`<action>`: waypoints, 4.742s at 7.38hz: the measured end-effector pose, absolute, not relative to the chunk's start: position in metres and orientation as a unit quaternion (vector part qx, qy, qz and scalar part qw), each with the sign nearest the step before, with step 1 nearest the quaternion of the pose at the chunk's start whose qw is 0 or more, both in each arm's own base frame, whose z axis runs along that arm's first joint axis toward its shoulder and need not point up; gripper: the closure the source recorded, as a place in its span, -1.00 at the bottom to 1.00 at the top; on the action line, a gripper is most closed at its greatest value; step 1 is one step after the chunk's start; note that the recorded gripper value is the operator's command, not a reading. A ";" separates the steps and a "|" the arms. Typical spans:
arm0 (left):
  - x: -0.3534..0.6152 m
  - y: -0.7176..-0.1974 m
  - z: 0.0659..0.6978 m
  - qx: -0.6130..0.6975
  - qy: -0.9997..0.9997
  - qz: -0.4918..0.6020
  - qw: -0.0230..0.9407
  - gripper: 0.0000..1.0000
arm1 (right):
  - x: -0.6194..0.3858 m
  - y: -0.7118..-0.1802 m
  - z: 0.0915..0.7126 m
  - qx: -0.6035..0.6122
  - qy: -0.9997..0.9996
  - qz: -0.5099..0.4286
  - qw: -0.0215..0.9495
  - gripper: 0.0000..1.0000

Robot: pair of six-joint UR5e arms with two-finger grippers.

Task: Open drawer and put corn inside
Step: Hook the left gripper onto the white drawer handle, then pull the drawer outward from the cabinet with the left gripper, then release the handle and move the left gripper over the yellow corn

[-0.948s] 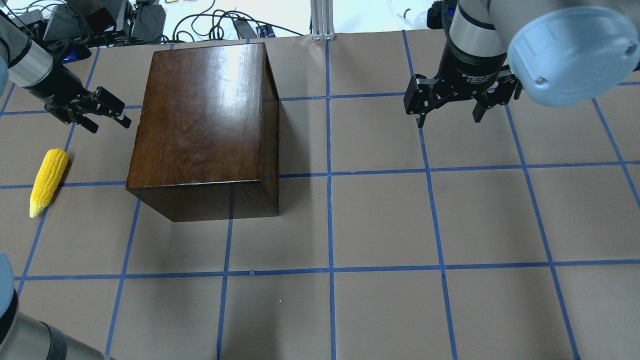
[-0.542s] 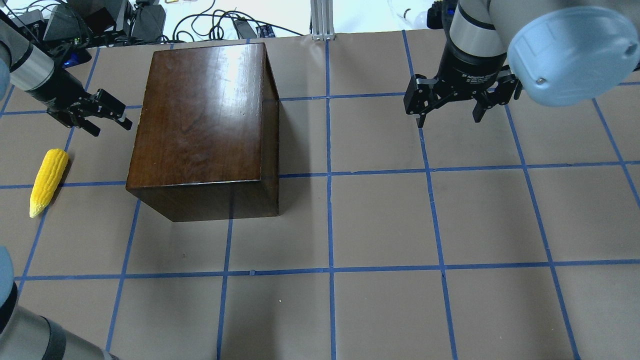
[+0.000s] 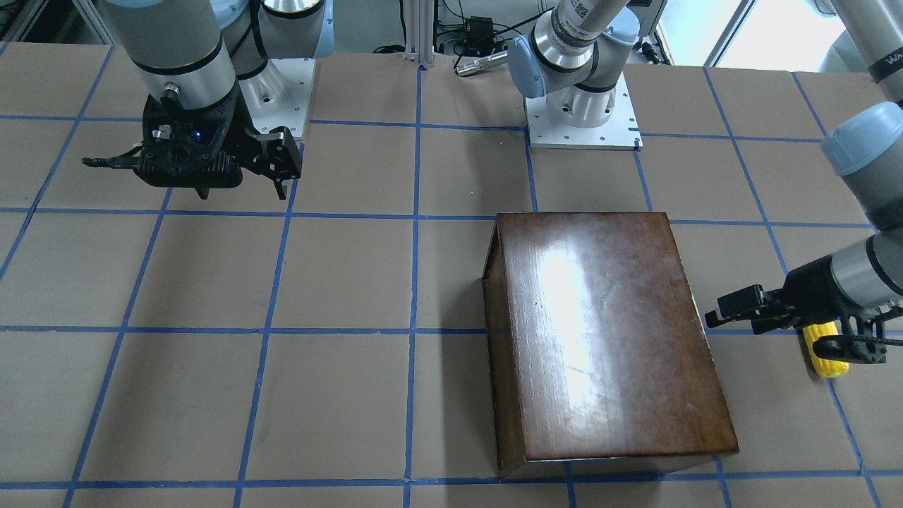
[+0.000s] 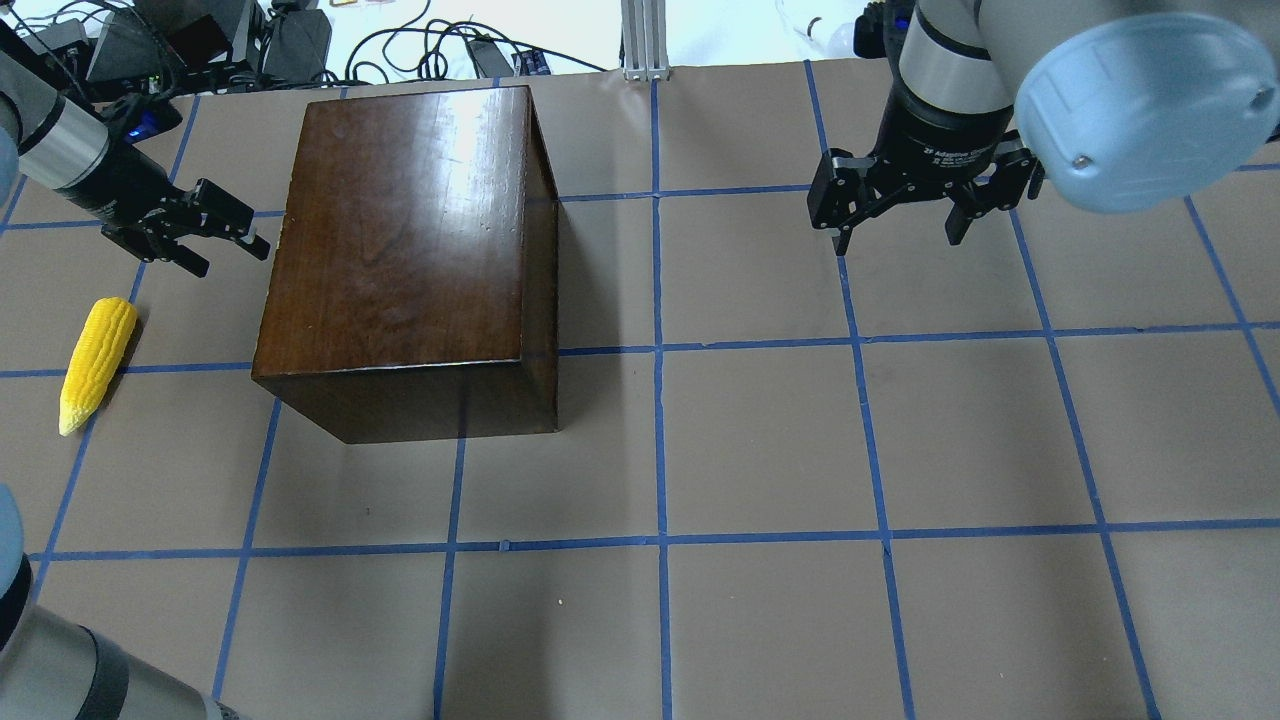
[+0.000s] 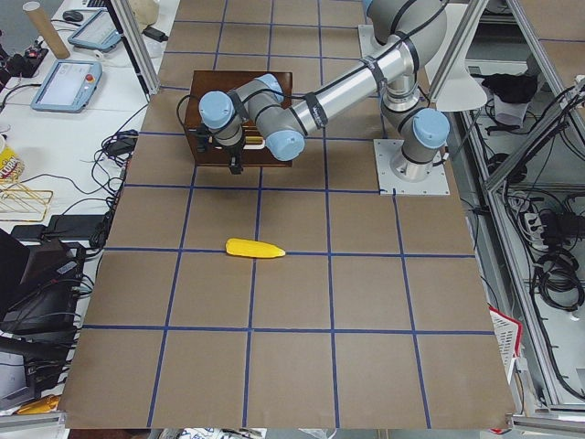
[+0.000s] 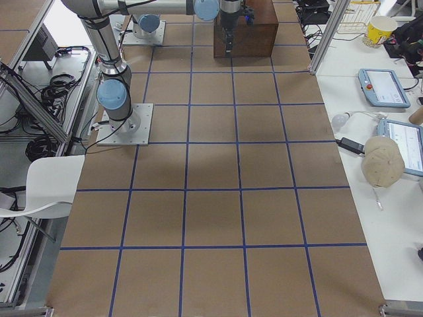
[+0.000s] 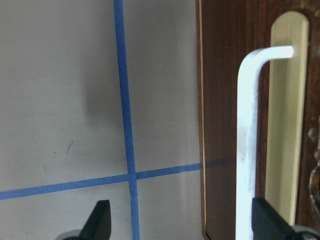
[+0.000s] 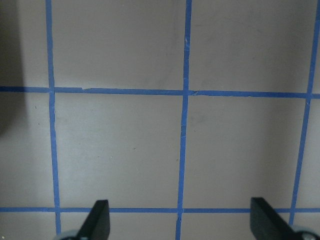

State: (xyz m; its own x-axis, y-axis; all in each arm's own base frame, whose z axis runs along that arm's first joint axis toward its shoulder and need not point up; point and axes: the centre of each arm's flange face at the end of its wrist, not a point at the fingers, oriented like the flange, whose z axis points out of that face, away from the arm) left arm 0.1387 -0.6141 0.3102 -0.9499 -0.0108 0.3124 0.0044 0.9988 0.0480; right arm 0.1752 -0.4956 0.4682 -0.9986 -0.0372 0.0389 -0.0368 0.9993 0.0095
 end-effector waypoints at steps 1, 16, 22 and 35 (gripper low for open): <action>0.138 -0.614 0.306 0.005 -0.986 -0.026 0.163 -1.00 | 0.175 -0.496 0.468 0.019 -1.000 -0.004 0.020 -1.00; 0.147 -0.622 0.279 0.010 -0.985 -0.020 0.169 -1.00 | 0.175 -0.496 0.468 0.019 -1.000 -0.004 0.020 -1.00; 0.200 -0.612 0.278 0.057 -0.986 -0.012 0.158 -1.00 | 0.175 -0.495 0.468 0.019 -1.000 -0.004 0.020 -1.00; 0.259 -0.586 0.292 0.089 -0.989 -0.010 0.117 -1.00 | 0.175 -0.496 0.468 0.019 -1.000 -0.004 0.020 -1.00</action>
State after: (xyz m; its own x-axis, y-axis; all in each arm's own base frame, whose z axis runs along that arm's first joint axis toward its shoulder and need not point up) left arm 0.2585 -0.5863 0.2921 -0.9566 -0.1790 0.2298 -0.1743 0.9838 0.0406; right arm 0.1753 -0.4956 0.4682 -0.9986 -0.0372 0.0389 -0.0368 0.9993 0.0095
